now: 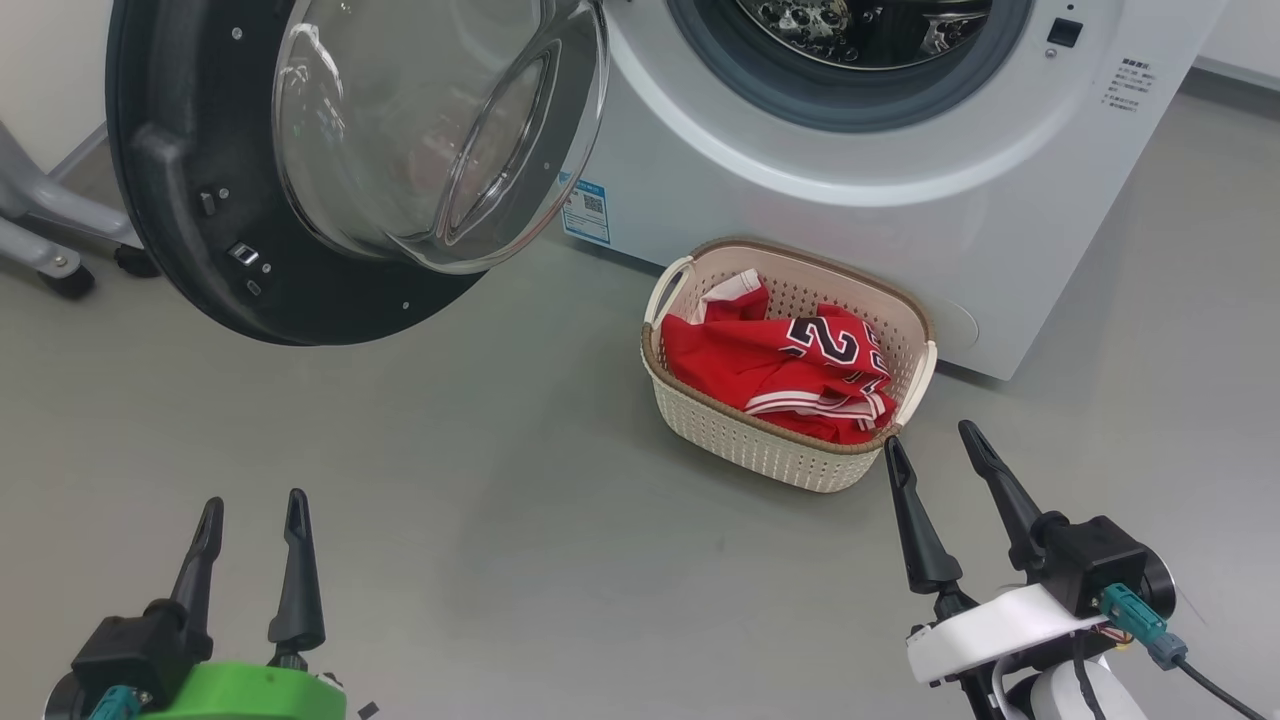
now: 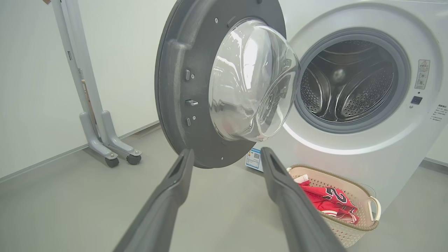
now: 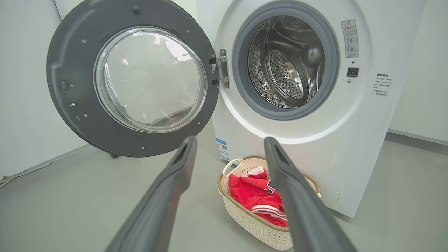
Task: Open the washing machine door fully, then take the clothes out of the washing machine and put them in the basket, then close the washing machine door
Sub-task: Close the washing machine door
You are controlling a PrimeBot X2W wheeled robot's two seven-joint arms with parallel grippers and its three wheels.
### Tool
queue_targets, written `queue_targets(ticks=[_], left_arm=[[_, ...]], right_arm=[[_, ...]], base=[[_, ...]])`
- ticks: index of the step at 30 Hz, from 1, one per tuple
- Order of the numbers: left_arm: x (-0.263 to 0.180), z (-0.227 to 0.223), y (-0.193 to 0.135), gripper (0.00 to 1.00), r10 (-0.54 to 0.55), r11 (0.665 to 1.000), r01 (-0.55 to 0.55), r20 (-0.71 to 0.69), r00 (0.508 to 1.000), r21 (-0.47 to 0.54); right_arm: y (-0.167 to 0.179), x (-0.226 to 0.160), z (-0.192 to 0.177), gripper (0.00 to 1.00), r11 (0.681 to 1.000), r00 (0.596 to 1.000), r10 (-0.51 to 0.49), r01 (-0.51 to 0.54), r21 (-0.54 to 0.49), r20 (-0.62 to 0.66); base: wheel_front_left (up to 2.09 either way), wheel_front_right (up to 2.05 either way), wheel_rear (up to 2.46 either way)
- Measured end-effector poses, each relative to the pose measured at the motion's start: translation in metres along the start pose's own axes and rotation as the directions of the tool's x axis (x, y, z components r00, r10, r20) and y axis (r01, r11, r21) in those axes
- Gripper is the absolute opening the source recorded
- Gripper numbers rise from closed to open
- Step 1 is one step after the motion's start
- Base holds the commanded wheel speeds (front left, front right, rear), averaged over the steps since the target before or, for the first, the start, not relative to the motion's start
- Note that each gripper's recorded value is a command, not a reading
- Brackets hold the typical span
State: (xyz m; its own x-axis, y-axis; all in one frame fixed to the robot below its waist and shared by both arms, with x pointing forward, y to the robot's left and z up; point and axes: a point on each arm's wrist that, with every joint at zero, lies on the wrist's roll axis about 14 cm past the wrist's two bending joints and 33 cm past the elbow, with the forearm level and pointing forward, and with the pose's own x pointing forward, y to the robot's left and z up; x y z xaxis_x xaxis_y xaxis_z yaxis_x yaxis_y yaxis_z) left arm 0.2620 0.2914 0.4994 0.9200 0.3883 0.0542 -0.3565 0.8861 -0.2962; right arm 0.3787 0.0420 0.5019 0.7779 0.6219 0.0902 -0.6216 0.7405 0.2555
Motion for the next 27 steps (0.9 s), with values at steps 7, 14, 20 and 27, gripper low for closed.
queue_targets(ticks=[7,14,20,27], left_arm=[[-0.003,0.000,0.003,1.00,0.009,1.000,-0.009,0.000,1.000,0.000],[-0.006,0.001,0.006,1.00,0.021,1.000,-0.021,0.001,1.000,0.003],[-0.010,-0.002,0.010,1.00,0.033,0.999,-0.033,-0.009,0.999,0.003],[-0.010,-0.003,0.009,1.00,0.032,0.999,-0.032,-0.011,0.999,0.002]], right_arm=[[0.003,0.001,-0.001,1.00,1.000,1.000,0.013,-0.013,0.007,-0.001],[0.007,0.004,-0.003,1.00,1.000,1.000,0.024,-0.024,0.011,-0.007],[0.009,0.004,-0.004,1.00,0.999,0.999,0.031,-0.031,0.011,-0.011],[0.008,0.004,-0.006,1.00,0.999,0.999,0.029,-0.029,0.013,-0.016]], base=[[0.00,0.00,0.00],[0.00,0.00,0.00],[0.00,0.00,0.00],[0.00,0.00,0.00]])
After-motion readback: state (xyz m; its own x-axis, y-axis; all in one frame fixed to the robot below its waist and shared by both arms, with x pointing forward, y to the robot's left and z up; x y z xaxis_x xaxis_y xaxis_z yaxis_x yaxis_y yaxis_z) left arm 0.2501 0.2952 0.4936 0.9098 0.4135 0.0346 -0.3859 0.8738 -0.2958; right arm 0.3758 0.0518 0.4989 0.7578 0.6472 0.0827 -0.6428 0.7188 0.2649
